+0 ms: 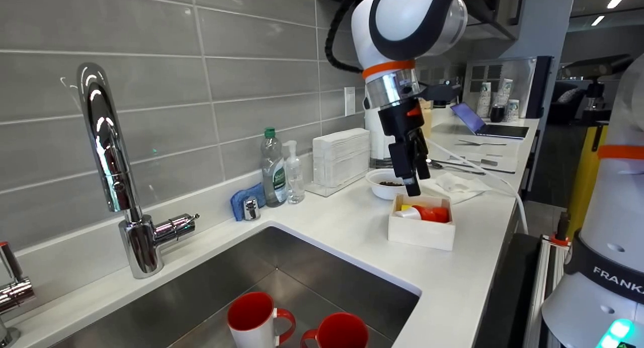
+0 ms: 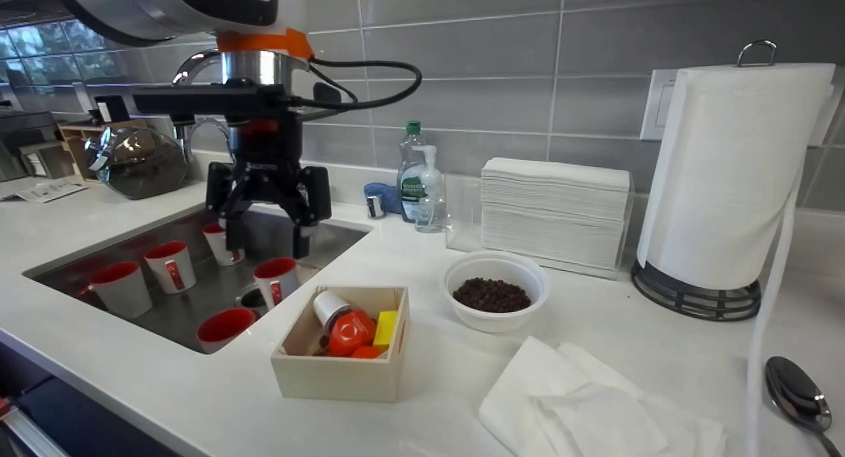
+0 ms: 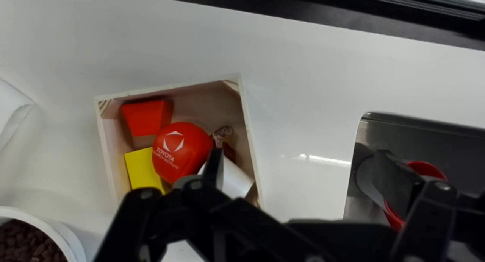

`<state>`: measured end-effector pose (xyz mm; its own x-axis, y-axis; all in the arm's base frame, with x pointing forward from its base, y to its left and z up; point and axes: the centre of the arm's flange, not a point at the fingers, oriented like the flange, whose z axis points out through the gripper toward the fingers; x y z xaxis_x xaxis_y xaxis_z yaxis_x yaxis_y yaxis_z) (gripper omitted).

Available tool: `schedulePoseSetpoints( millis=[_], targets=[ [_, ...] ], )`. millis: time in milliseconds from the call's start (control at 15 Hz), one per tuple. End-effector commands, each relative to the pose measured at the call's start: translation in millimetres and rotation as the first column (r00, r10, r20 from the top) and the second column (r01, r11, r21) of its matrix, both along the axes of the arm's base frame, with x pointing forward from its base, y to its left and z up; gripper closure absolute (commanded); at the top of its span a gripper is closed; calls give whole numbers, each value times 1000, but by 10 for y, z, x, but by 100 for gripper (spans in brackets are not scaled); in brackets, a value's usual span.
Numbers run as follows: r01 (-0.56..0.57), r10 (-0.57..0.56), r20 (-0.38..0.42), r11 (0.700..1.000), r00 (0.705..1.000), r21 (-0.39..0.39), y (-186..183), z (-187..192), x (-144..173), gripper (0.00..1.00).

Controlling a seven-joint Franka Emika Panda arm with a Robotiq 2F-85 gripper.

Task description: Move the white box backwards.

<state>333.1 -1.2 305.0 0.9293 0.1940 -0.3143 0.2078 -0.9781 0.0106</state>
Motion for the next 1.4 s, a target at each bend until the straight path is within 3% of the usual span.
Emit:
schedulePoseSetpoints(
  millis=[0, 267, 867, 1333],
  targets=[
    [10, -8, 39, 999, 999, -49, 24, -211, -256, 0],
    [17, -13, 67, 998, 998, -55, -8, -374, -174, 0],
    [17, -19, -40, 999, 999, -49, -30, -819, -279, 0],
    [-11, 10, -53, 999, 999, -30, 34, -1144, -317, 0]
  ],
)
